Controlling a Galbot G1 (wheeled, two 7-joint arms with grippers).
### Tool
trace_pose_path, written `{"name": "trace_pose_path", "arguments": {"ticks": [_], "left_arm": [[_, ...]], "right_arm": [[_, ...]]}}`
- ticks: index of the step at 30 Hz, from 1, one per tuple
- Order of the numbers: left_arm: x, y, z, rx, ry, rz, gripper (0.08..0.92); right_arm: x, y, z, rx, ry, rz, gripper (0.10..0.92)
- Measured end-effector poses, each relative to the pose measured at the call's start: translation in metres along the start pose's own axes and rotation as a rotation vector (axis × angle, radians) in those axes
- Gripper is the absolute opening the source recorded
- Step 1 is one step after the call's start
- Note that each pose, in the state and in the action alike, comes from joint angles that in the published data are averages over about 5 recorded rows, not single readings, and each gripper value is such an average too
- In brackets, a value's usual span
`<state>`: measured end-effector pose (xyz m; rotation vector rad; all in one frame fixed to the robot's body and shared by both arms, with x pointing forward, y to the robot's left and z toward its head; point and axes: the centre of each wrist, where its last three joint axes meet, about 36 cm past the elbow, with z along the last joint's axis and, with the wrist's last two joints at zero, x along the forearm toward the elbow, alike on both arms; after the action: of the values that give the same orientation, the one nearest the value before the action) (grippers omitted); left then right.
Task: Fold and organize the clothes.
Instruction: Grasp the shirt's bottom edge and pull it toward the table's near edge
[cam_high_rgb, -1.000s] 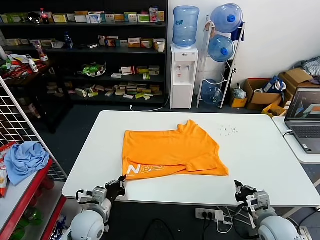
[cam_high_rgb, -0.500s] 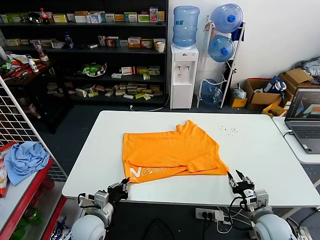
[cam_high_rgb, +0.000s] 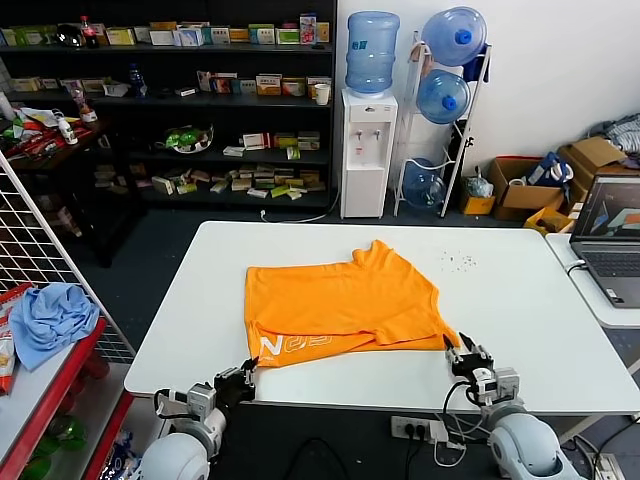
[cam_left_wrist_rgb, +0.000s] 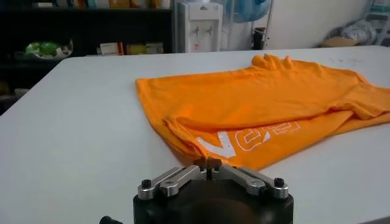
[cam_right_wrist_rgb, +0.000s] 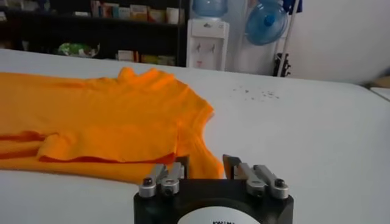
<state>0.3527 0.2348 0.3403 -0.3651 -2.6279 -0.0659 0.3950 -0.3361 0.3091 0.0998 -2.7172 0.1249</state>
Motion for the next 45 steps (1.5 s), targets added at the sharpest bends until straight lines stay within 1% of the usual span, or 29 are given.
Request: {"name": "trace_pose_path", "arguments": {"ticks": [5,8,17,24,30,33,35,41,45], "left_arm": [[0.003,-0.001,0.001,0.001,-0.001,0.007,0.100],[0.005,-0.001,0.001,0.002,-0.003,0.010,0.100],[0.017,0.001,0.001,-0.004,-0.002,0.019,0.100],[0.030,0.003,0.003,-0.028,0.008,0.035,0.100],[0.043,0.007,0.006,-0.049,0.024,0.039,0.100],[0.048,0.005,0.008,-0.057,0.033,0.043,0.108],[0.051,0.003,0.008,-0.061,0.035,0.045,0.133],[0.056,0.002,0.002,-0.064,0.022,0.041,0.295],[0.057,0.004,-0.005,-0.068,0.005,0.033,0.417]], "right_arm": [[0.000,0.000,0.001,0.013,0.021,0.001,0.189],[0.002,-0.001,0.002,0.017,0.034,0.003,0.133],[0.026,-0.004,0.002,0.042,0.067,0.026,0.125],[0.062,-0.004,0.000,0.080,0.091,0.048,0.125],[0.095,0.000,-0.001,0.099,0.110,0.058,0.125],[0.108,0.002,-0.001,0.103,0.121,0.060,0.142],[0.113,0.004,-0.001,0.105,0.127,0.059,0.182],[0.124,0.005,-0.012,0.115,0.123,0.054,0.354],[0.128,0.002,-0.025,0.114,0.096,0.054,0.467]]}}
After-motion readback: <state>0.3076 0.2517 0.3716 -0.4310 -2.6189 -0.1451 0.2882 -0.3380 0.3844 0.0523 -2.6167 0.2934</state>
